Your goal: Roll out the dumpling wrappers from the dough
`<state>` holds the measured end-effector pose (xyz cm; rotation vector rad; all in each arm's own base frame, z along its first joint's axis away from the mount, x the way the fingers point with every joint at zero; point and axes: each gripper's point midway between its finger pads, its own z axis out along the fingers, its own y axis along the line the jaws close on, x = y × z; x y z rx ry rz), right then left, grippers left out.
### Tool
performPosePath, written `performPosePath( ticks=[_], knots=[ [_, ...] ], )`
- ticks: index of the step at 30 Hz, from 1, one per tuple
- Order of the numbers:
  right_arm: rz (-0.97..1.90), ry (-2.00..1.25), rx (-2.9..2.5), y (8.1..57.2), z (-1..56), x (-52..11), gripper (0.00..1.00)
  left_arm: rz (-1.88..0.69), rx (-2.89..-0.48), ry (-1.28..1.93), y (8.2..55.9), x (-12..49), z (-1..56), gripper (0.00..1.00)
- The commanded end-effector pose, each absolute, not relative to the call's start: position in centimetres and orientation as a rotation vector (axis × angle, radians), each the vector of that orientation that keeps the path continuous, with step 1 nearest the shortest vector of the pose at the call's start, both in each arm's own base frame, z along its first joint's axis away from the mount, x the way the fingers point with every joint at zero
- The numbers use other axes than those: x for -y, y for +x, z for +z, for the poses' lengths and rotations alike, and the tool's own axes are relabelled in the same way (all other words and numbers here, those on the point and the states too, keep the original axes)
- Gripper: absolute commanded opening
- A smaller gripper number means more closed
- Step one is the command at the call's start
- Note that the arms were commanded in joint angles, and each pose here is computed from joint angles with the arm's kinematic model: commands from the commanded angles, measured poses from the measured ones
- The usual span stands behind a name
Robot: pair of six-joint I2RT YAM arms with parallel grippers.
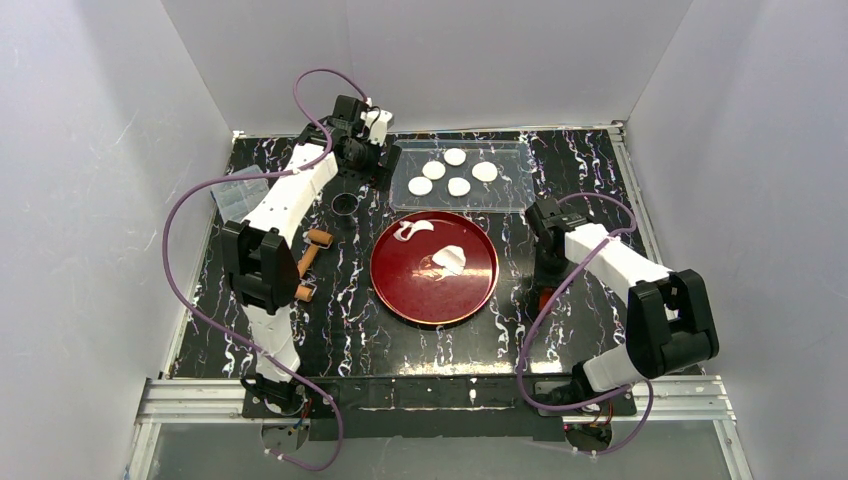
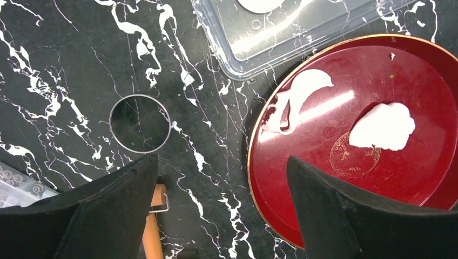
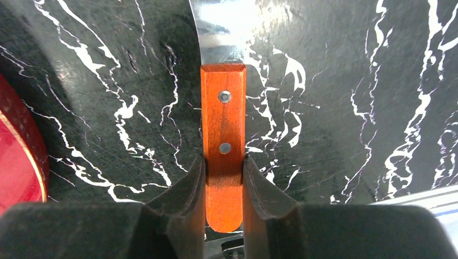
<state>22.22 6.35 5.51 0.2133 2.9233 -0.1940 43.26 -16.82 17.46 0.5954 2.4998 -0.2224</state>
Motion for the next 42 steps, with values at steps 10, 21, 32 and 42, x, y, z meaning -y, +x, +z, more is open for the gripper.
performPosePath(
  ticks=[10, 21, 32, 42],
  knots=[
    [-0.120, 0.383, -2.989, 20.9, 3.0, -7.8, 0.28, -0.231, -2.419, 0.603, 42.2, 17.0, 21.2, 0.88],
    [0.010, 0.317, -2.812, 23.7, 8.3, -8.6, 0.78, -0.278, -2.393, 0.625, 41.2, 17.5, 23.2, 0.89],
    [0.036, 0.289, -1.857, 29.4, 21.5, -3.5, 0.94, -0.057, -2.268, 0.501, 29.6, 9.2, 22.7, 0.97],
    [-0.101, 0.357, -1.613, 27.9, 18.7, 0.5, 1.00, 0.206, -2.164, 0.048, 25.9, 0.4, 15.5, 0.98]
  ],
)
